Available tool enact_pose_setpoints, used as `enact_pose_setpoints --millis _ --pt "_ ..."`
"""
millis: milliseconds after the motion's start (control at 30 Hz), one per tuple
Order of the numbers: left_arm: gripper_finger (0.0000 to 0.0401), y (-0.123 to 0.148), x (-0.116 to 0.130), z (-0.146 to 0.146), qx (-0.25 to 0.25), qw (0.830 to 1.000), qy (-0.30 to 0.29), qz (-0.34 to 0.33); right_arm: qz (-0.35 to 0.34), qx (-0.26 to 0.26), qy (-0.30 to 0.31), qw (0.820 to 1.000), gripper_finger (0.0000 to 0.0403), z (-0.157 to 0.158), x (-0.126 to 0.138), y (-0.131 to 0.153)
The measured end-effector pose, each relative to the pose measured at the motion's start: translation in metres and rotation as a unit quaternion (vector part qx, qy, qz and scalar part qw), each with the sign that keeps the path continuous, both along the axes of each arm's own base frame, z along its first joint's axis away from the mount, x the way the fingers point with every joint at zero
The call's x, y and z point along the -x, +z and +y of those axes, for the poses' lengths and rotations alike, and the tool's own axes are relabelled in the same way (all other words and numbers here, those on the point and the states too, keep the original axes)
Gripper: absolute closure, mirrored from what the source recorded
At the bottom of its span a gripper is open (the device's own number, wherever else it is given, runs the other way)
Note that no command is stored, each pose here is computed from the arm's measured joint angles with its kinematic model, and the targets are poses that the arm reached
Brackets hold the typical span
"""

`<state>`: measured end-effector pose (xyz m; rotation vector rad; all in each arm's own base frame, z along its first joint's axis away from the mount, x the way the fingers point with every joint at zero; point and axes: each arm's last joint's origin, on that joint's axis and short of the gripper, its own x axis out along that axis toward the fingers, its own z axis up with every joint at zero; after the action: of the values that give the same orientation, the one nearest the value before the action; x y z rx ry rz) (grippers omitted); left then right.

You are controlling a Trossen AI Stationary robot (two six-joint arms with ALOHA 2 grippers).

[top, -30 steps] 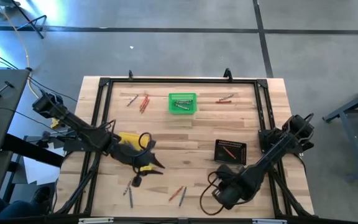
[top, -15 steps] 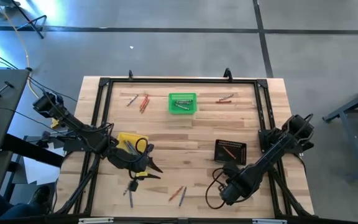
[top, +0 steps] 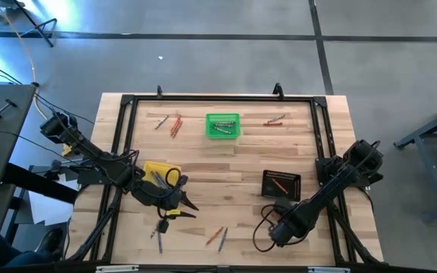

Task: Sort crayons
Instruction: Put the orange crayon into the black basket

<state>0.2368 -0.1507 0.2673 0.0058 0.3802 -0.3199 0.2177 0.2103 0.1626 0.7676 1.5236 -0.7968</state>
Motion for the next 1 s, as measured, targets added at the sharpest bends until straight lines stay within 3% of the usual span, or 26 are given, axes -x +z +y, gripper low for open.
enact_pose_setpoints --millis 233,1000 --pt "0.0311 0.0 0.0 0.0 0.0 1.0 0.0 0.0 -0.059 -0.013 0.002 0.998 0.0305 0.006 -0.008 0.0" --pt "0.0311 0.0 0.0 0.0 0.0 1.0 0.0 0.001 -0.079 0.031 -0.007 0.996 0.0305 -0.001 -0.012 -0.002"
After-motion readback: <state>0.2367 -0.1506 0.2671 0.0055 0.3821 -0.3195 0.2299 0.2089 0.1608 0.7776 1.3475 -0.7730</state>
